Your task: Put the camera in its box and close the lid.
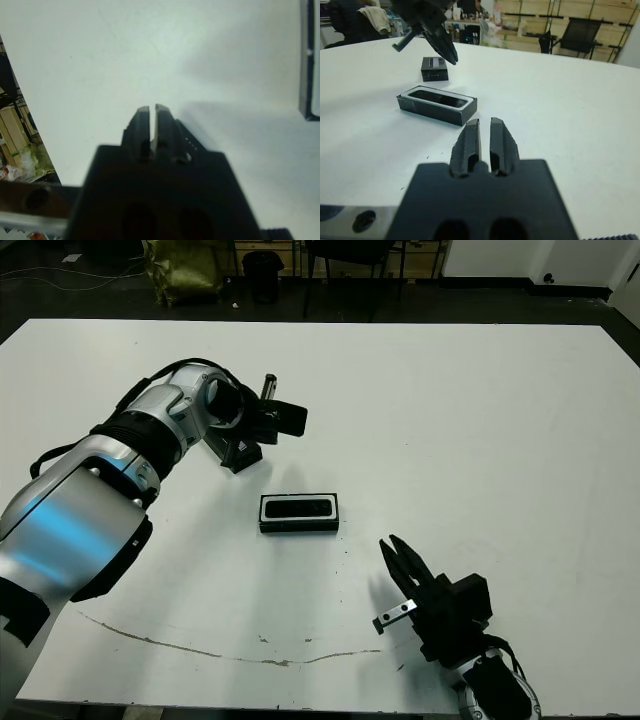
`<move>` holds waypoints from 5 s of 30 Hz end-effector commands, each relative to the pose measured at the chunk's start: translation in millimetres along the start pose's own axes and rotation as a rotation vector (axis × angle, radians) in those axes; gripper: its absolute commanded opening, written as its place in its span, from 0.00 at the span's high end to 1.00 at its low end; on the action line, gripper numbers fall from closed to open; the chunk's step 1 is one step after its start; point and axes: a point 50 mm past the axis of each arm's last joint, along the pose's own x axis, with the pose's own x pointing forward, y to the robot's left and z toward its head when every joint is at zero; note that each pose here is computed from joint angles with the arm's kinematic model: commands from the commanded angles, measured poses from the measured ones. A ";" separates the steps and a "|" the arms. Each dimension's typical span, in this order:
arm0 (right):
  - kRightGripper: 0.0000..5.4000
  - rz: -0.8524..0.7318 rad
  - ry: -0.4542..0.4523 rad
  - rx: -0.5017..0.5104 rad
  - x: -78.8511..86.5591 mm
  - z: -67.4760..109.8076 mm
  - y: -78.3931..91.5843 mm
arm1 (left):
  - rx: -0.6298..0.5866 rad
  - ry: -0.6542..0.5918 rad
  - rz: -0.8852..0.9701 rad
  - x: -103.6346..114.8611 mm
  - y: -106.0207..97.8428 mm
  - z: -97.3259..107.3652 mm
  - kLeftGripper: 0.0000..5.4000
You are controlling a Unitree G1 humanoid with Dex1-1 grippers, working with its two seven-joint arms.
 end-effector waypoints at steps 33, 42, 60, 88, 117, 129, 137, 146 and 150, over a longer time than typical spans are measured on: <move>1.00 -0.005 0.041 0.006 2.8 -3.9 6.4 | -0.089 0.166 -0.144 -0.2 -29.9 -53.5 1.00; 1.00 -0.002 0.061 0.009 5.7 -5.5 5.9 | -0.093 0.167 -0.162 -5.7 -30.2 -60.4 1.00; 1.00 0.047 0.040 -0.032 11.5 -6.0 3.2 | -0.162 0.213 -0.213 -15.3 -42.7 -87.9 1.00; 1.00 0.063 0.079 0.000 12.1 -9.8 4.2 | -0.235 0.331 -0.168 -37.2 -60.5 -136.6 1.00; 1.00 0.036 0.119 -0.137 14.9 -9.8 14.1 | -0.896 -0.238 0.558 -43.7 -6.6 -99.5 0.15; 1.00 0.083 0.061 -0.113 26.5 -10.3 17.5 | -1.026 -0.052 0.727 -13.3 -19.3 -78.8 0.00; 1.00 0.099 0.065 -0.109 30.7 -8.6 15.9 | -1.248 -0.065 0.826 2.3 -26.4 -66.3 0.00; 1.00 0.140 0.022 -0.033 37.4 -11.1 12.2 | -1.543 -0.226 0.949 0.2 -16.3 -53.5 0.00; 1.00 0.145 0.019 -0.036 39.9 -11.1 12.0 | -1.665 -0.270 1.006 -1.4 -12.6 -49.7 0.00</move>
